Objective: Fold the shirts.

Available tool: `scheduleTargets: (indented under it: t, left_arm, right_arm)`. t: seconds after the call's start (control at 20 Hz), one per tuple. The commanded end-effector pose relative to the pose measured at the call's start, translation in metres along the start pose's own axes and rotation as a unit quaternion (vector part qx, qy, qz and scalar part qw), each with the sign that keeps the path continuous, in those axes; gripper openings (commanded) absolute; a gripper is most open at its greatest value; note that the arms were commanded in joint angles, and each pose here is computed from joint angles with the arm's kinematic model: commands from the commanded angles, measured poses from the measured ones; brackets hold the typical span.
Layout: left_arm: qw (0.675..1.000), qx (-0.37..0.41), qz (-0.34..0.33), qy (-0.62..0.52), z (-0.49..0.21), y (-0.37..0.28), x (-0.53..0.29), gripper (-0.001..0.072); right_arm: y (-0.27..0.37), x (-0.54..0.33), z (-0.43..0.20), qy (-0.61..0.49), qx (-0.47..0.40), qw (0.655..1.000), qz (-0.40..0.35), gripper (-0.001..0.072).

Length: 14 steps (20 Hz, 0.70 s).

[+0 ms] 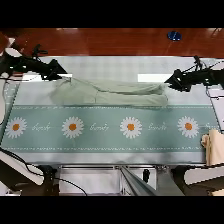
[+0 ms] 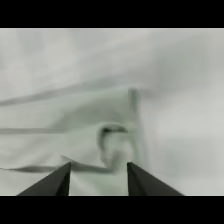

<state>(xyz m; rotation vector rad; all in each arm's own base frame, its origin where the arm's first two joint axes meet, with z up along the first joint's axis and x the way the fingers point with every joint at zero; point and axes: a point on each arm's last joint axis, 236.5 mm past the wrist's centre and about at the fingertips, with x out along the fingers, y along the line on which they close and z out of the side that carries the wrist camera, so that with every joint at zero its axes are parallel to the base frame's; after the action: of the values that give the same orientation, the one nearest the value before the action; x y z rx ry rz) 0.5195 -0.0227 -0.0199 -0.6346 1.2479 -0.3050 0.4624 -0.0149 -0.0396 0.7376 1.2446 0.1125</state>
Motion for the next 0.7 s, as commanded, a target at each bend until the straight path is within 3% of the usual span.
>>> scheduleTargets:
  t: [0.0, 0.15, 0.25, 0.45, 0.65]
  left_arm:
    - [0.998, 0.003, 0.061, -0.029, -0.006, 0.031, -0.062, 0.0507]
    - [0.988, -0.012, 0.075, -0.138, -0.018, 0.028, -0.091, 0.0507]
    - [0.979, -0.002, 0.072, -0.191, -0.053, 0.016, -0.088, 0.0507]
    - [0.983, 0.011, 0.071, -0.169, -0.123, 0.006, -0.057, 0.0506]
    - [0.988, 0.023, 0.048, -0.148, -0.135, -0.018, -0.041, 0.0506]
  right_arm:
    - [-0.062, -0.053, 0.002, -0.028, 0.024, 0.993, -0.108, 0.0411]
    - [-0.081, -0.046, -0.012, -0.039, 0.060, 0.992, -0.103, 0.0411]
    - [-0.071, -0.022, -0.021, -0.034, 0.077, 0.995, -0.059, 0.0411]
    - [-0.034, 0.022, -0.032, 0.000, 0.081, 0.996, 0.023, 0.0411]
    - [-0.015, 0.052, -0.047, 0.034, 0.076, 0.995, 0.047, 0.0411]
